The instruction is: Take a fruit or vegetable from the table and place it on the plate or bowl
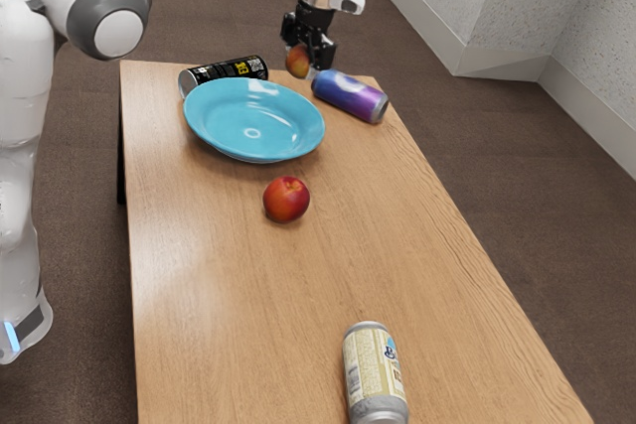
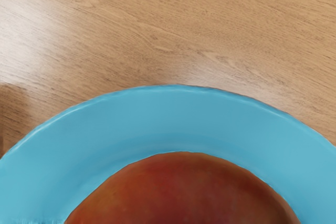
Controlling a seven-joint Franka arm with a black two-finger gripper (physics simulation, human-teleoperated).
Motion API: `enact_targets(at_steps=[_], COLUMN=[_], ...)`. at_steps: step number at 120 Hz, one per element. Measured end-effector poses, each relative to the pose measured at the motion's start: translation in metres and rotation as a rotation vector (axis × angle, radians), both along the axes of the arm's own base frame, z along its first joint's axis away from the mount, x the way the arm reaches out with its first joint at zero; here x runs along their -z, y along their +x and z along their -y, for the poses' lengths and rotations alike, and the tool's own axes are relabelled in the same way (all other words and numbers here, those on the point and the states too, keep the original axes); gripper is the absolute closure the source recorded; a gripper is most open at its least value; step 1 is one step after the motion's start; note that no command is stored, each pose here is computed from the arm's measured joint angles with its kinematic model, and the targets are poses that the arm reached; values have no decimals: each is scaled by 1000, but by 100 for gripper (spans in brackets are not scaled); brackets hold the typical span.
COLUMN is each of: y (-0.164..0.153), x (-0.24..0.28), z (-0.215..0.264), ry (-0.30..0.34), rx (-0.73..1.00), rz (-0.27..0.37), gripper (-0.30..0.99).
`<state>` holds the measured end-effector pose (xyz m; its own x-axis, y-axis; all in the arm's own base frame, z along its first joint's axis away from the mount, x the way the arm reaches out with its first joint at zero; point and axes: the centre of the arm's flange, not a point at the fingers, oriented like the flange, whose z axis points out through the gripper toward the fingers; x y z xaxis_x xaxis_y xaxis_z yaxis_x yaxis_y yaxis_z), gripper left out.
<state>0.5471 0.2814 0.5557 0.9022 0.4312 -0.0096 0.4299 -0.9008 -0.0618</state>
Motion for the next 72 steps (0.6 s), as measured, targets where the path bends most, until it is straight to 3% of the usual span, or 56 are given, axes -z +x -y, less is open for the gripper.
enact_targets(at_steps=[42, 55, 72], y=[-6, 0, 1], x=[33, 38, 40], z=[-30, -24, -23], ry=[-23, -41, -64], rx=[-56, -48, -52], rz=[-60, -60, -51], gripper=[36, 17, 6])
